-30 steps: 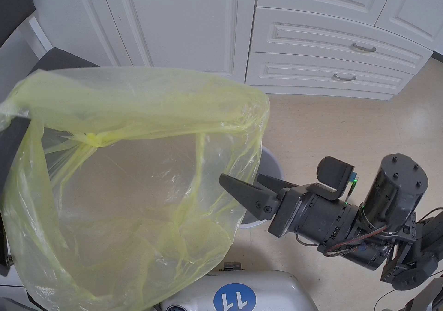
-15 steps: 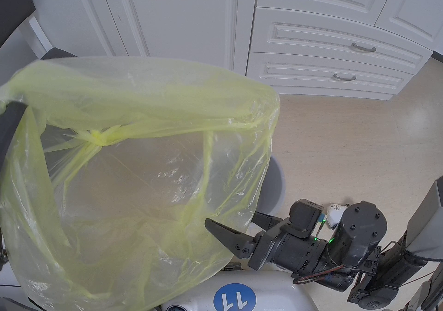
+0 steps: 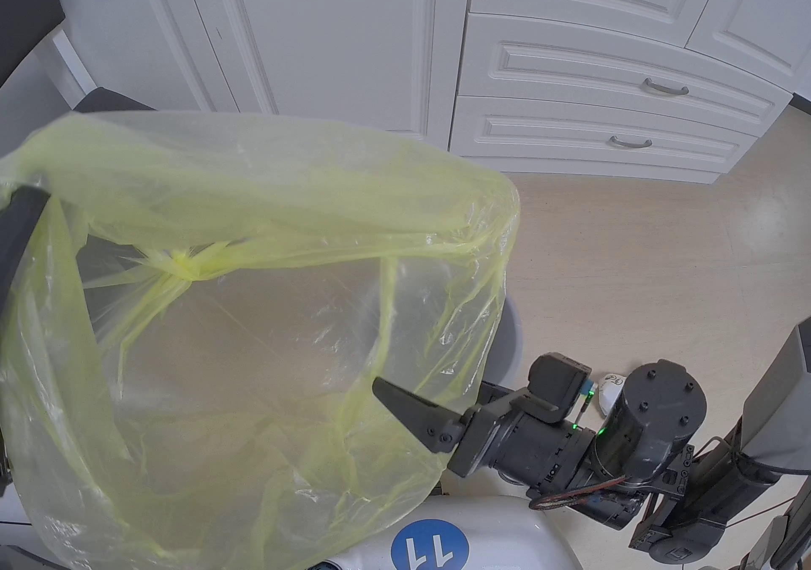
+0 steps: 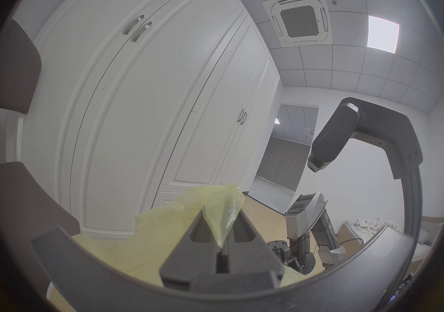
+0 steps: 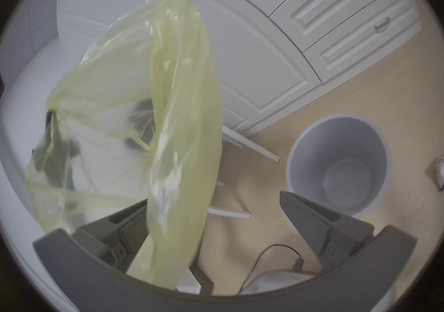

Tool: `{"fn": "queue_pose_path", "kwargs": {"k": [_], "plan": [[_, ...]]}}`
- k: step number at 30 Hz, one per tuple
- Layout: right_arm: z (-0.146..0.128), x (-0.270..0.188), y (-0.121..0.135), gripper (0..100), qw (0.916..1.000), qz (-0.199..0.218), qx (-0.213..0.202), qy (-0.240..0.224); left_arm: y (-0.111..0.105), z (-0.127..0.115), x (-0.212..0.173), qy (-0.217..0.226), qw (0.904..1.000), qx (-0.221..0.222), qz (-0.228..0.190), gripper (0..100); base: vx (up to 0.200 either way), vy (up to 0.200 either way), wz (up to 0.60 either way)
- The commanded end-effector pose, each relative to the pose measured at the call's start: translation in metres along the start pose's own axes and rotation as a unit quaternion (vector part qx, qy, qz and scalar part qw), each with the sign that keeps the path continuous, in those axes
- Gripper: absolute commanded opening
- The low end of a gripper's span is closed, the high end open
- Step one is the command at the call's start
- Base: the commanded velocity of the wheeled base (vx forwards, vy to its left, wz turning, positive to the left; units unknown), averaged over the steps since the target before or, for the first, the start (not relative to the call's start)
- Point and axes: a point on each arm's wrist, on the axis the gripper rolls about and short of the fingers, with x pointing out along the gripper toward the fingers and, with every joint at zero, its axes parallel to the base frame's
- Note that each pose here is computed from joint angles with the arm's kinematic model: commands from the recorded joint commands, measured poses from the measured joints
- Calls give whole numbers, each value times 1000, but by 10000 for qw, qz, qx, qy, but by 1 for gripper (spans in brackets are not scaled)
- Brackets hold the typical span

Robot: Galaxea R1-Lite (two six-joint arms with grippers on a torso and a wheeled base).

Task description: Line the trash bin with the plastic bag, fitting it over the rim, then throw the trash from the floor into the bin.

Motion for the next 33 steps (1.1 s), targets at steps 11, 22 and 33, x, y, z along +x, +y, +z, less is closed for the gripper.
{"fn": "queue_pose_path", "kwargs": {"k": [11,22,33], "plan": [[2,14,5,100,9990,51,330,-285,0,-1,1,32,10000,-11,-24,0,0,0,0],[6,12,8,0,9987,100,347,-354,-1,-3,2,54,10000,-20,-26,0,0,0,0],[49,-13,15,0,9948,195,-211,-973,-1,-19,12,434,9990,-143,-5,0,0,0,0]]}}
